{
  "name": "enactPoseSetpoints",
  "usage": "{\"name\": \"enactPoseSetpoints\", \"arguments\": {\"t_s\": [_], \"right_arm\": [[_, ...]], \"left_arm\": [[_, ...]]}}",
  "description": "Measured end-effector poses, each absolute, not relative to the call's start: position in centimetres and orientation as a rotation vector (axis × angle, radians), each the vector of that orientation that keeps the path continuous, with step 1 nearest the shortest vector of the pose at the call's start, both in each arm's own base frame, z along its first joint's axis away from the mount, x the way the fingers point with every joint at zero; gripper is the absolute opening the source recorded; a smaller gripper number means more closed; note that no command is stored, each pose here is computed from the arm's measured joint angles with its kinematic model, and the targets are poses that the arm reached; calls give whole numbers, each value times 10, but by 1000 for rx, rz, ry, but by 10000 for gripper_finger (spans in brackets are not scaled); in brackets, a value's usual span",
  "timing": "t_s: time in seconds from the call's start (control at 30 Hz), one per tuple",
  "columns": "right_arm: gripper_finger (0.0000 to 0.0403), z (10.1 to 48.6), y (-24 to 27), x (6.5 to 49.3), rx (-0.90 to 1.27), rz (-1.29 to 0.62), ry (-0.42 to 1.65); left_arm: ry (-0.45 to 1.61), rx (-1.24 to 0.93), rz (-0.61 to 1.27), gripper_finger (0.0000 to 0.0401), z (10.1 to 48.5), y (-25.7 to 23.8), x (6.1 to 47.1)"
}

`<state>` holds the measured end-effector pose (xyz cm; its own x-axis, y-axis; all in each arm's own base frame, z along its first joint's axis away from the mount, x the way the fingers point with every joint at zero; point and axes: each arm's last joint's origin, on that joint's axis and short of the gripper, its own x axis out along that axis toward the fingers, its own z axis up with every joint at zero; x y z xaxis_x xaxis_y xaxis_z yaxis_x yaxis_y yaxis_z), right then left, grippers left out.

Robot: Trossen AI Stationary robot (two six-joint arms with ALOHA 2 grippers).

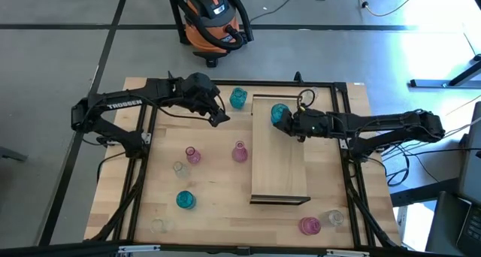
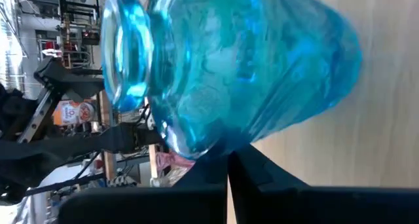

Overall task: Sort vases onto shelf
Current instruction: Put the blue vase on the shelf

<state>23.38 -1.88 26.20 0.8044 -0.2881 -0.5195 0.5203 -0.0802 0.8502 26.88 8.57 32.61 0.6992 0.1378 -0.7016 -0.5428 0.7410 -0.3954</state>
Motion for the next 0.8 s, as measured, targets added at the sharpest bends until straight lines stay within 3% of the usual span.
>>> {"name": "enactPoseSetpoints", "arguments": {"t_s": [0.63, 0.8], "right_arm": [[1, 261, -40, 231, 1446, -696, 213], [1, 269, -35, 233, 1475, -587, 207]], "left_arm": [[703, -618, 407, 393, 326, 86, 269], [693, -590, 471, 393, 326, 88, 268]]}}
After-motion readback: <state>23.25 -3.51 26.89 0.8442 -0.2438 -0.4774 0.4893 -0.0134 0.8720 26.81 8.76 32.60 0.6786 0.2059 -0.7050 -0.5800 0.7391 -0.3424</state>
